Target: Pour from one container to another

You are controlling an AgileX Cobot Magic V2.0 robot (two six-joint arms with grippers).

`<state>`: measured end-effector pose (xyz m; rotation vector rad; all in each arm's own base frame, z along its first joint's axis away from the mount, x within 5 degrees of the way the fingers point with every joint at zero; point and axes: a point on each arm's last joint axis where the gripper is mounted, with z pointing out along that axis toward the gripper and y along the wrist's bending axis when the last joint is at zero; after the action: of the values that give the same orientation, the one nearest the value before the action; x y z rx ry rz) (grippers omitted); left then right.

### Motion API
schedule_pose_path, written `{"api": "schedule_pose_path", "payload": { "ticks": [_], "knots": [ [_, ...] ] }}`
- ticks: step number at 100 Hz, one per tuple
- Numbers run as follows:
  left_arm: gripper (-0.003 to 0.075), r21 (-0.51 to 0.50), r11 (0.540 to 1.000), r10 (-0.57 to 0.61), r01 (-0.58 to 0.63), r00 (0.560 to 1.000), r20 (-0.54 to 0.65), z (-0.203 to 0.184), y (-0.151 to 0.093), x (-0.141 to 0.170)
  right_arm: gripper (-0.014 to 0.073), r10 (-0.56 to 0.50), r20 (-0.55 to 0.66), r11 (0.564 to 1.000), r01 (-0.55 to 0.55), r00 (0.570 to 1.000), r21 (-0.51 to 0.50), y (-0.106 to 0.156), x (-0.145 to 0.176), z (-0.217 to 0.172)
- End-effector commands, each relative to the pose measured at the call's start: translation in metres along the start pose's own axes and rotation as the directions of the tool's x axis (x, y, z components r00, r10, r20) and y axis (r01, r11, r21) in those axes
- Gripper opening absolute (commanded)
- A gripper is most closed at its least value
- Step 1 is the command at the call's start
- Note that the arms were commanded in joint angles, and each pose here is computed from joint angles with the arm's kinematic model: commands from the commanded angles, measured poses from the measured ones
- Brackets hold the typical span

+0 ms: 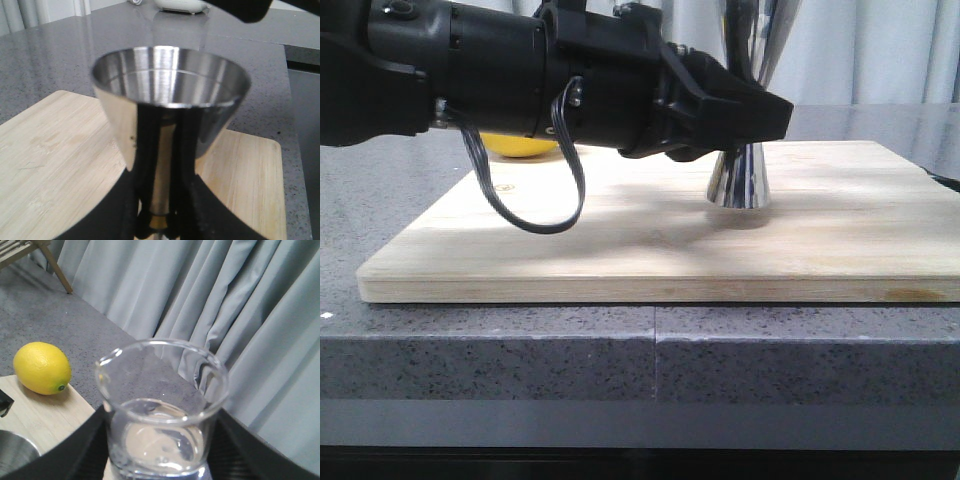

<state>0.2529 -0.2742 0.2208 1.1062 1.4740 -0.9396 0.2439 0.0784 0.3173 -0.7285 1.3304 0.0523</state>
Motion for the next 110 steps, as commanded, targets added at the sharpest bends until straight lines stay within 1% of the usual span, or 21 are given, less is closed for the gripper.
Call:
{"api": "schedule_pose_path", "payload": {
  "ticks": [1,49,78,110],
  "knots": [
    [-0.0021,0.042,0.999,0.012,-0.018,0.988,0.151,-0.0068,-0.0083,-0.0346,0.0347,-0.024,0.138,1.000,0.022,0.990,0.021,-0.0060,-0.0241,-0.0042],
    [-0.0021,0.060,0.998,0.009,-0.018,0.989,0.151,-0.0069,-0.0099,-0.0345,0.0347,-0.098,0.171,0.994,0.105,0.980,-0.034,0.0003,-0.0267,-0.0047],
    [-0.0021,0.068,0.997,0.013,-0.023,0.989,0.146,-0.0069,-0.0107,-0.0341,0.0347,-0.121,0.176,0.990,0.132,0.977,-0.051,0.0022,-0.0268,-0.0048],
    [-0.0021,0.074,0.997,0.010,-0.021,0.989,0.146,-0.0069,-0.0112,-0.0340,0.0347,-0.136,0.179,0.988,0.146,0.975,-0.047,0.0019,-0.0274,-0.0047]
  ]
}}
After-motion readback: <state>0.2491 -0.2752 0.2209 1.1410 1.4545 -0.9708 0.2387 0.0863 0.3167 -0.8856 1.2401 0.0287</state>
